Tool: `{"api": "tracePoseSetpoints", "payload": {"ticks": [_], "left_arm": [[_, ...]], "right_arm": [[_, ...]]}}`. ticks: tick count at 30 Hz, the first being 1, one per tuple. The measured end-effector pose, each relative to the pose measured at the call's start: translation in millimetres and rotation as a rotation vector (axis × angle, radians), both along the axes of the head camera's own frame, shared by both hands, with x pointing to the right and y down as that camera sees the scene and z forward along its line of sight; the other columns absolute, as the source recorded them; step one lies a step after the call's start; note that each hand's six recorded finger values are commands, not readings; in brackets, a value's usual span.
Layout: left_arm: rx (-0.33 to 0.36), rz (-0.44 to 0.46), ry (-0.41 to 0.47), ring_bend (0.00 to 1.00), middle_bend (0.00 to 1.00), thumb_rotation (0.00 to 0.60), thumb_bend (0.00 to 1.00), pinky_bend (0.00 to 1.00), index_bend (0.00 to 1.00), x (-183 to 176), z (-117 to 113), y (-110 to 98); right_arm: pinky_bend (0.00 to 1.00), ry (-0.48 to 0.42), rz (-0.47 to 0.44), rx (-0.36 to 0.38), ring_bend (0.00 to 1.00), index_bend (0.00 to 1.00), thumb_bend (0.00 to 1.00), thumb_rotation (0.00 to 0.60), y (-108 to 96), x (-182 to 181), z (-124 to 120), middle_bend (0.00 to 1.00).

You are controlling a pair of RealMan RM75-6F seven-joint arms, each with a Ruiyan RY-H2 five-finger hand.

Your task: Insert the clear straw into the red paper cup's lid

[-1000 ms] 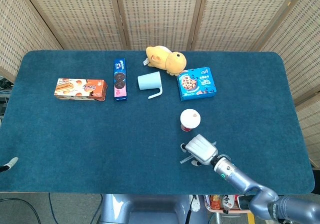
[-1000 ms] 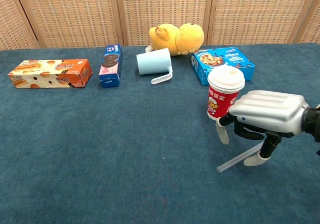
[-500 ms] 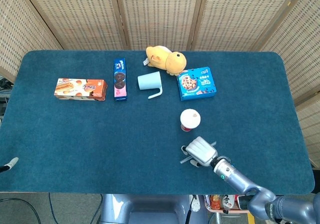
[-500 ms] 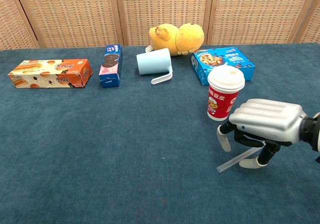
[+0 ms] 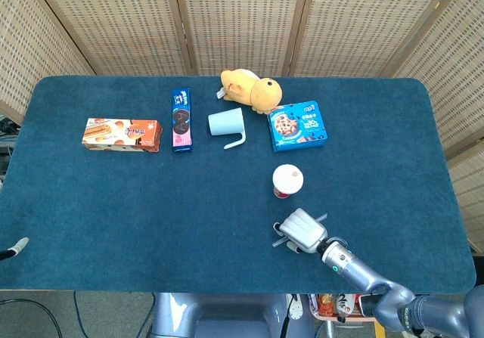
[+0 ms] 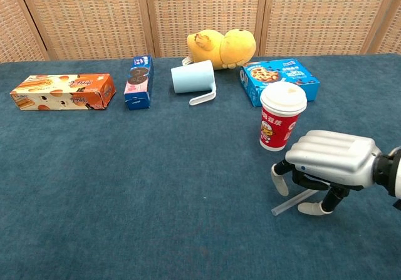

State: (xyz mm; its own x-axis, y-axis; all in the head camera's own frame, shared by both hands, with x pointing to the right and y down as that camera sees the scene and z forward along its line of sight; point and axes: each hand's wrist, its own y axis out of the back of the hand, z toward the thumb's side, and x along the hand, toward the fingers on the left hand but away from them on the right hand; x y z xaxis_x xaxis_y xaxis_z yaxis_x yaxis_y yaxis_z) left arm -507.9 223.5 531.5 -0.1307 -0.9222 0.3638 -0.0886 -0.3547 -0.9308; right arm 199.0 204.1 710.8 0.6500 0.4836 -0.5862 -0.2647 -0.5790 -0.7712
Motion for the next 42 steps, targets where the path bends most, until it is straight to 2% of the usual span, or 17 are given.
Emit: {"api": "tracePoseSetpoints", "payload": {"ticks": [7, 21, 42], "left_arm": [[-0.003, -0.001, 0.002, 0.0, 0.0, 0.6, 0.16, 0.0, 0.0, 0, 1, 0], [-0.009, 0.0, -0.001, 0.0, 0.0, 0.6, 0.16, 0.0, 0.0, 1, 3, 0], [-0.005, -0.006, 0.001, 0.0, 0.0, 0.6, 0.16, 0.0, 0.0, -1, 2, -1]], "right_arm": [[1.0, 0.001, -0.001, 0.016, 0.87, 0.58, 0.37, 0.6, -2, 4, 2, 0.92], [1.0, 0.0, -0.018, 0.018, 0.86, 0.58, 0.38, 0.6, 1, 9, 11, 0.92], [1.0, 0.011, -0.054, 0.037, 0.86, 0.58, 0.39, 0.6, 5, -4, 8, 0.92]]}}
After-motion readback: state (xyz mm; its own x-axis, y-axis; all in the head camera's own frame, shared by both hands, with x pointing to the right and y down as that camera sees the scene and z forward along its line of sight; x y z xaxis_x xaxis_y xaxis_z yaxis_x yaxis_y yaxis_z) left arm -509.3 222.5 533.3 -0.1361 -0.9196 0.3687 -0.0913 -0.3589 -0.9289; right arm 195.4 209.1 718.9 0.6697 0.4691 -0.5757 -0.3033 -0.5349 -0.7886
